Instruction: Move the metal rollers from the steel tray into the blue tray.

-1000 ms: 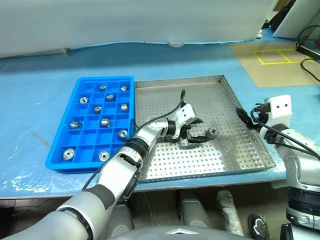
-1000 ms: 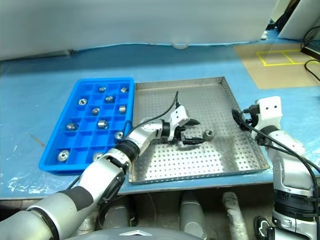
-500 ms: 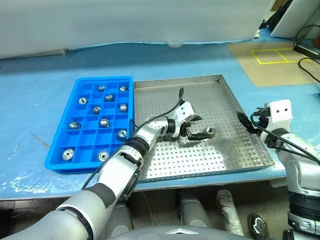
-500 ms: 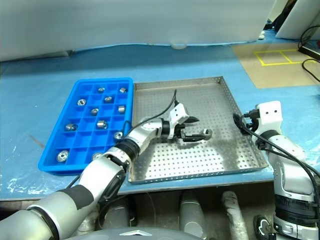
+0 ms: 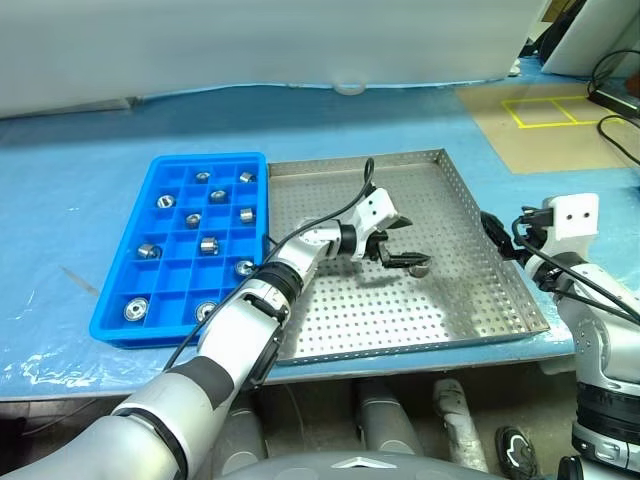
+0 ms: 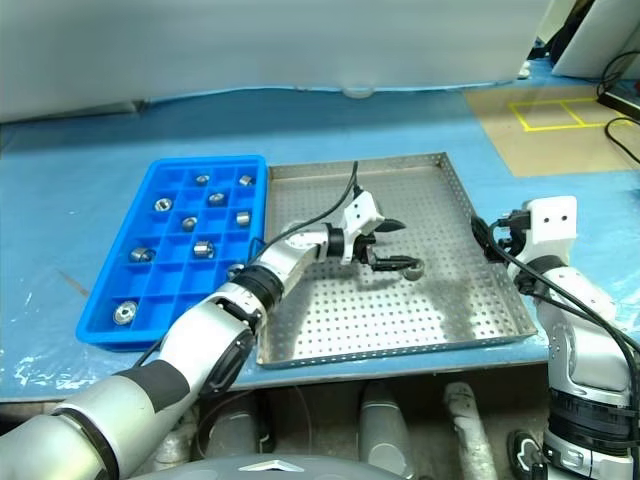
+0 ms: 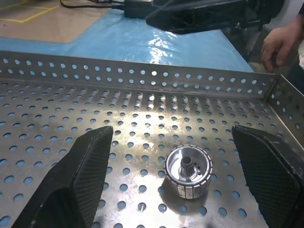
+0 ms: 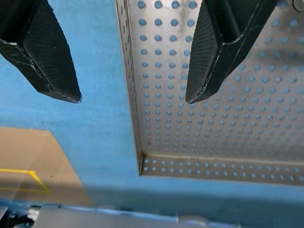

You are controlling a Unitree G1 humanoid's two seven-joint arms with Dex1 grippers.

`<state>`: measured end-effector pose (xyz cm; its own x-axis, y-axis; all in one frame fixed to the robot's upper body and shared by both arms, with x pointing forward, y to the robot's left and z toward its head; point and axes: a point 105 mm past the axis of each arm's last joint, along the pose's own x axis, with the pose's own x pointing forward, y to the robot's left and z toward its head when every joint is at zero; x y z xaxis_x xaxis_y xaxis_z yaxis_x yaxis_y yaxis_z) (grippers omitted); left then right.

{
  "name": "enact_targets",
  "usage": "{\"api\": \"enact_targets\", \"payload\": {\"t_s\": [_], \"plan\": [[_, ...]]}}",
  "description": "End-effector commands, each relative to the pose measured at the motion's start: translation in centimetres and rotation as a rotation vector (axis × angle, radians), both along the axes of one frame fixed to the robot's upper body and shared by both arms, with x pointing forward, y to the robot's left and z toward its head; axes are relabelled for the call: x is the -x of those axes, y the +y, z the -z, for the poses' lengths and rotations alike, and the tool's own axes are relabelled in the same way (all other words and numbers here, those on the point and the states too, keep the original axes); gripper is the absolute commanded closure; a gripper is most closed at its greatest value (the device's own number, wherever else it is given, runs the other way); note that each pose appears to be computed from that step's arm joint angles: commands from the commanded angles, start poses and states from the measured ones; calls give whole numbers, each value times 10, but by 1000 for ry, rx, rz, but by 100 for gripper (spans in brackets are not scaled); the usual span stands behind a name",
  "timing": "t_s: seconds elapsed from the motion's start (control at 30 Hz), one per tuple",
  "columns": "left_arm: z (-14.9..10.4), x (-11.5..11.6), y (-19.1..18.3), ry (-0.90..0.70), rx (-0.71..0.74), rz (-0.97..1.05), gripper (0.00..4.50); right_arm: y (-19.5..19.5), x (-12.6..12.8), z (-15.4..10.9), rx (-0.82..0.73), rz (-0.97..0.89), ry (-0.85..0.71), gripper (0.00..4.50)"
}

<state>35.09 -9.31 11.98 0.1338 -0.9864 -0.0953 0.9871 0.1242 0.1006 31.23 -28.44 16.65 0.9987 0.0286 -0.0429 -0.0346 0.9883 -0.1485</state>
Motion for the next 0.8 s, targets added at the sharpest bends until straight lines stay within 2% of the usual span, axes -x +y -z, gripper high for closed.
{"api": "enact_targets", "payload": {"t_s": [0.03,0.2,0.5,0.63,0.8], "plan": [[-26,50,-65,14,114,204,25,-5,13,-18,9,41,-78,83],[-20,59,-69,26,91,254,25,-9,30,-10,11,104,-68,83],[-14,66,-76,26,54,282,25,-12,61,-10,10,200,-86,83],[3,53,-70,1,-42,182,25,-19,71,-11,8,229,-88,83],[15,31,-60,-2,-97,15,25,-22,67,-11,11,222,-81,83]]}}
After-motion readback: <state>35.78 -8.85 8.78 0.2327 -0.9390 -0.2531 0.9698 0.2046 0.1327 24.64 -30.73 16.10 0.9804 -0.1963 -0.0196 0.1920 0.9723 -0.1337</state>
